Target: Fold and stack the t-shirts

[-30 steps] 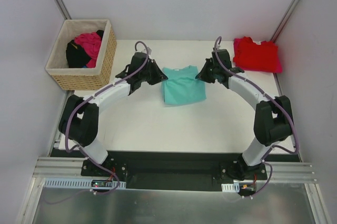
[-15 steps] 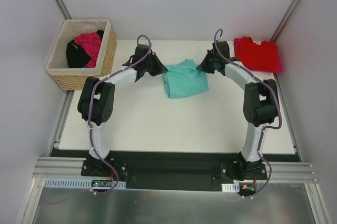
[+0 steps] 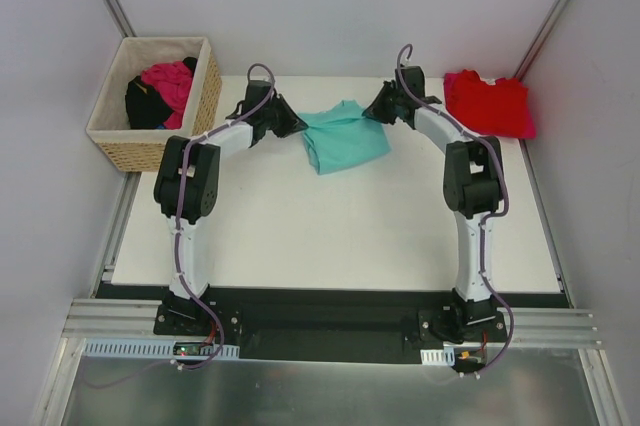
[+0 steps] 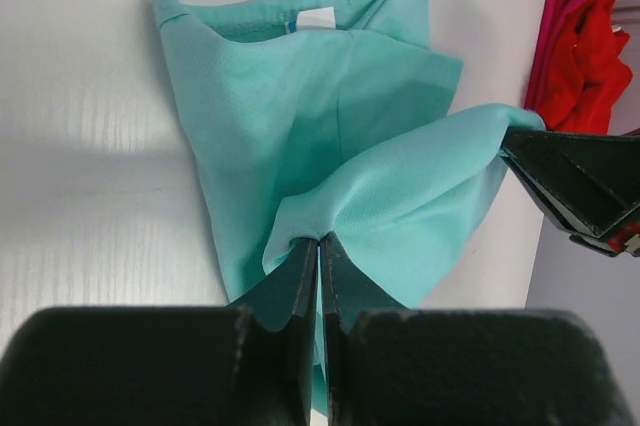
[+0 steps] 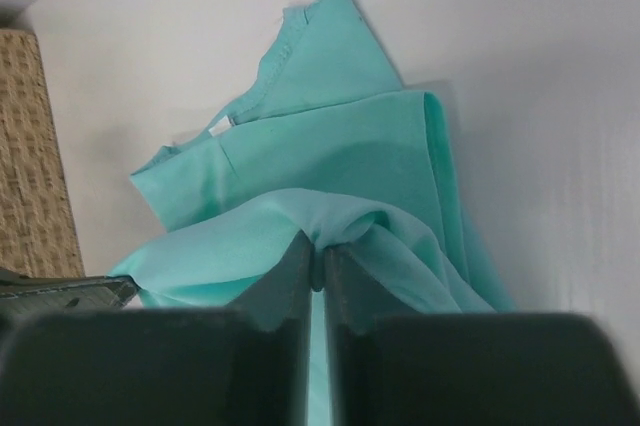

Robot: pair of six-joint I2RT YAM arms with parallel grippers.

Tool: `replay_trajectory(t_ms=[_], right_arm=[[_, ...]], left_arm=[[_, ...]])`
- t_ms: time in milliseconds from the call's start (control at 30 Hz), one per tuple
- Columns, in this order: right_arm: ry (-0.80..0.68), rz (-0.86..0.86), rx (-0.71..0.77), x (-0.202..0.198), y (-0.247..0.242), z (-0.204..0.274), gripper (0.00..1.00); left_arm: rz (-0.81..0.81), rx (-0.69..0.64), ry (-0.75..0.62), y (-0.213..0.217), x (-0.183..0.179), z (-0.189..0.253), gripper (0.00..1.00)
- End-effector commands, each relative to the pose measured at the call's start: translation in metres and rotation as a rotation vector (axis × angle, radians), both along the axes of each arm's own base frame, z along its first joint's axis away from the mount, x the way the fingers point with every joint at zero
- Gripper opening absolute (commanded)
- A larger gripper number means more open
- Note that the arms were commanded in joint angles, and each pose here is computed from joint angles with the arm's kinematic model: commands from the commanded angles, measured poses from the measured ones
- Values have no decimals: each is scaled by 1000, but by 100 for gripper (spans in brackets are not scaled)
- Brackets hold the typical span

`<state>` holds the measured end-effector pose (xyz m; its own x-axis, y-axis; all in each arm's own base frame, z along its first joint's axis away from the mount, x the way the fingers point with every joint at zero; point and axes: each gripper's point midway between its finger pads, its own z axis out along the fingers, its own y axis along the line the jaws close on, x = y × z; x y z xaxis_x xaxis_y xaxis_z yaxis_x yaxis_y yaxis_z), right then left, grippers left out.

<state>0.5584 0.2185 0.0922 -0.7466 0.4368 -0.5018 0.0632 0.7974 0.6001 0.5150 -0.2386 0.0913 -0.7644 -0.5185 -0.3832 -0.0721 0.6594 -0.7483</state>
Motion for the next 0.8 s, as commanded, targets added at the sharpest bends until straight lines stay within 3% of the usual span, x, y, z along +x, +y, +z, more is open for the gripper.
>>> replay_trajectory(t_ms=[0, 33, 67, 167, 200, 233, 267, 500, 767], right_arm=[[-119, 5, 10, 29, 8, 28, 40], [-135, 5, -2, 31, 9, 32, 51], [-151, 6, -18, 32, 7, 36, 75], [-212, 9, -47, 26, 2, 58, 91], [-233, 4, -50, 23, 0, 68, 92], [-239, 18, -64, 16, 0, 66, 93], [-286, 21, -59, 9, 0, 93, 93], [-303, 87, -15, -42, 18, 121, 93], [-269, 163, 57, -48, 58, 98, 93]], left_arm=[[-3, -38, -55, 1, 21, 16, 0], [-5, -46, -59, 0, 23, 20, 0], [-7, -48, -65, 0, 23, 23, 7], [-5, -41, -92, 2, 22, 34, 55], [-5, -43, -124, 2, 20, 51, 79], [-9, -33, -134, 3, 16, 54, 94], [-8, -28, -146, 3, 13, 59, 99], [-26, -38, -233, -5, -25, 114, 99], [-39, -43, -198, -14, -51, 105, 99]])
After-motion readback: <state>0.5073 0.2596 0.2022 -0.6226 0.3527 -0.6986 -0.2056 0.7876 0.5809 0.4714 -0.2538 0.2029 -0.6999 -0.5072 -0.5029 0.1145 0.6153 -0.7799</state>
